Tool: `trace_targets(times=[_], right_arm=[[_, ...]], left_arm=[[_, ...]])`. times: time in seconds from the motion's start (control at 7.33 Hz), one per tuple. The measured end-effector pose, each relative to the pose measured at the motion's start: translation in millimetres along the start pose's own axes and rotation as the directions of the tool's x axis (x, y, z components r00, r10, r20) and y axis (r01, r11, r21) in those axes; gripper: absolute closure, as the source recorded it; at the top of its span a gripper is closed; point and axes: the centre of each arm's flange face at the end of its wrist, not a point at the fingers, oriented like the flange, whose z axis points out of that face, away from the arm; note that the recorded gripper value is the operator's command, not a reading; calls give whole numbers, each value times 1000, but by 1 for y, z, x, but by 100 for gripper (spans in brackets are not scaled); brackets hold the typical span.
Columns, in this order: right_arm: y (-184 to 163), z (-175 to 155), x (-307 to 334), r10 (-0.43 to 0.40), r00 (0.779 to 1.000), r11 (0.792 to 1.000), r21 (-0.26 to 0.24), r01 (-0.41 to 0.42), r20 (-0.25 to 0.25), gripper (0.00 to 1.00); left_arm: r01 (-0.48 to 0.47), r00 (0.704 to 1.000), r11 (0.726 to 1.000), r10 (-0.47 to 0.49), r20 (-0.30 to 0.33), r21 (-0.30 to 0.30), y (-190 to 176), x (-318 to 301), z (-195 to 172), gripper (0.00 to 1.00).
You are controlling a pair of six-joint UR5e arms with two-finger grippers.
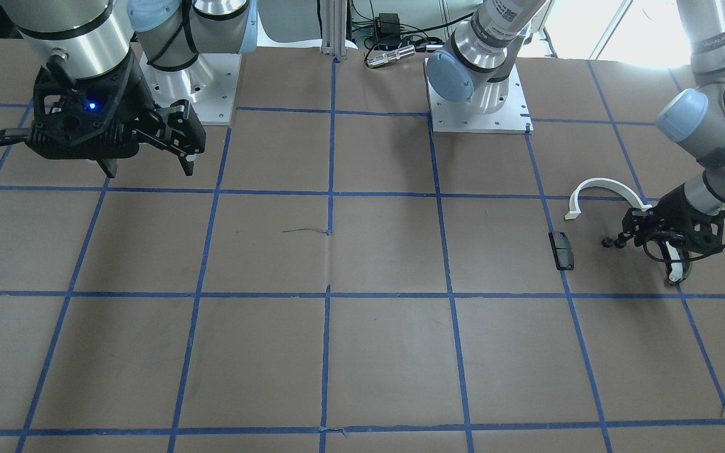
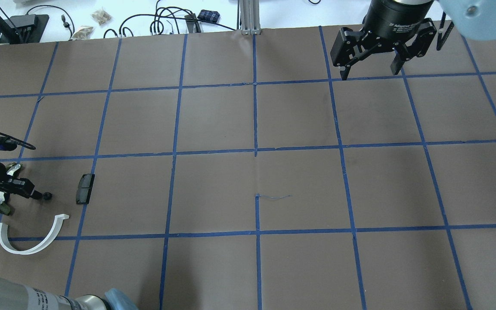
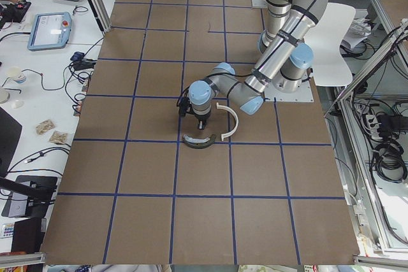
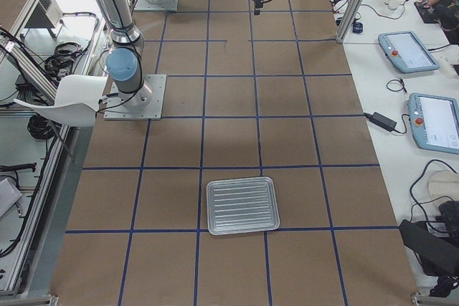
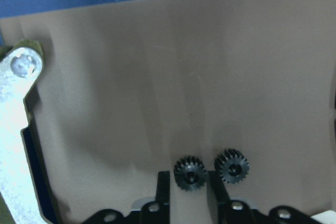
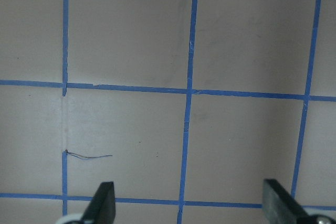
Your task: Place bearing gear from tray to pile
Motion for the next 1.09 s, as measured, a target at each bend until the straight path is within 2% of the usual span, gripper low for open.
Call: trace_targets(times=[0.27,0.55,0.82,1.09], right_arm=[[-1,1,2,4,1000,1000,-2,-4,-1,0],[-2,2,3,5,1000,1000,-3,-5,-1,0],[-2,1,3,6,1000,1000,-3,-6,0,0],[-2,3,4,6,1000,1000,-5,-6,-1,0]], left_arm=[[-22,999,999,21,29,46,-16,24,-27,35],[18,997,996,-24,76,85,-47,95,-73,26],[58,992,993,-69,107,107,-74,222,-141,23],[121,986,986,-133,102,118,-97,351,-208,18]])
